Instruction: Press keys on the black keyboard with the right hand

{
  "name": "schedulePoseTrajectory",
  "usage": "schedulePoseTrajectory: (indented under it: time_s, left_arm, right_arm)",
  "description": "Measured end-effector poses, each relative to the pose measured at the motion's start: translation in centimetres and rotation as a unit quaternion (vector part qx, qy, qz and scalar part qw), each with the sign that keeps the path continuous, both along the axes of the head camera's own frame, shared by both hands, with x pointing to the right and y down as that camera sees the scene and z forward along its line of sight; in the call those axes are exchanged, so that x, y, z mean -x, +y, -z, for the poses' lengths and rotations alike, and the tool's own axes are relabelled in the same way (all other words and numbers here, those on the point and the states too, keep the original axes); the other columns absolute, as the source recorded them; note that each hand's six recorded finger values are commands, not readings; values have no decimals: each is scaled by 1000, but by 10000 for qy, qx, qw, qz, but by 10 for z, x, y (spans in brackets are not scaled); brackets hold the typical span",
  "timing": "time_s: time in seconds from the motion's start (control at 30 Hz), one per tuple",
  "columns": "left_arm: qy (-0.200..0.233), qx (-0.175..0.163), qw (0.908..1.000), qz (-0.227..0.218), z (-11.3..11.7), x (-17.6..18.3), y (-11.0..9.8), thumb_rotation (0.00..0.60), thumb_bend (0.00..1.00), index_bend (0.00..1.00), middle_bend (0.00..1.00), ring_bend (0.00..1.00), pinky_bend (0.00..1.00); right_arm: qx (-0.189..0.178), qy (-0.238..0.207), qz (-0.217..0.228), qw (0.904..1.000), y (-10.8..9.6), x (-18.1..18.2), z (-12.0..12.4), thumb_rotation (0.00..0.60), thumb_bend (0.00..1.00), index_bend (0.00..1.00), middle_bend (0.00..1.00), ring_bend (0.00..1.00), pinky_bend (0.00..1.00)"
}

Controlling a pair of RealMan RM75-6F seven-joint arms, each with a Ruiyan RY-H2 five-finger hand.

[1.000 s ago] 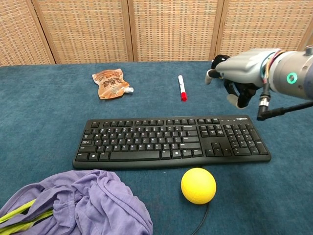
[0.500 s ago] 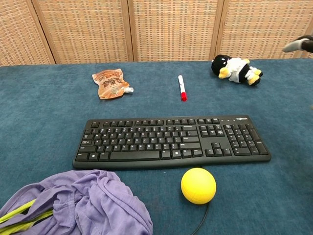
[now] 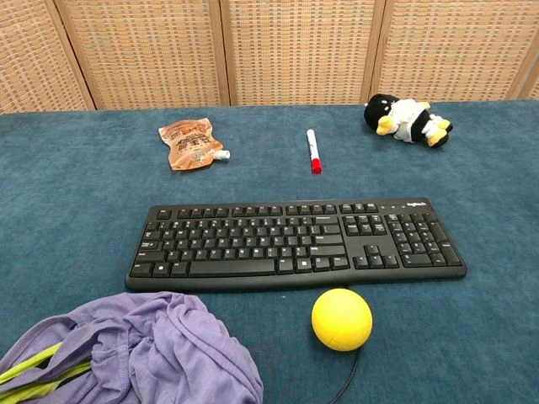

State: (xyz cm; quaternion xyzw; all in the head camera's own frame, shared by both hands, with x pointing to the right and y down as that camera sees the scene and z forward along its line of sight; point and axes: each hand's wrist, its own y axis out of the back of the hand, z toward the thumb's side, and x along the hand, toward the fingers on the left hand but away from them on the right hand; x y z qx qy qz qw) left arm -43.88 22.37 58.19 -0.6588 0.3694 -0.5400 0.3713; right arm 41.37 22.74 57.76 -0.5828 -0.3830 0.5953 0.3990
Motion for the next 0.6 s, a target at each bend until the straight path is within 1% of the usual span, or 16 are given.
schedulePoseTrajectory:
  time_s: [0.07,0.23,0.4,0.6]
  left_arm:
    - [11,-1,10000,-33,-1,-2,1,600,41,0,0,0,0]
    - [12,7,10000,-65,-2,-3,2,600,41,0,0,0,0]
    - [19,-14,10000,-50,-1,-2,2,600,41,0,0,0,0]
    - [-78,5,10000,41,-1,6,4,600,41,0,0,0,0]
  right_arm:
    - [-28,-16,-8,10000,6,-7,2,600,155,0,0,0,0]
    - [-159,-76,-114,9998,7,-15,8,600,155,0,0,0,0]
    - [-188,-83,-153,9997,6,-18,10,600,152,0,0,0,0]
    - [-106,-128,-169,9997,2,-17,4,600,155,0,0,0,0]
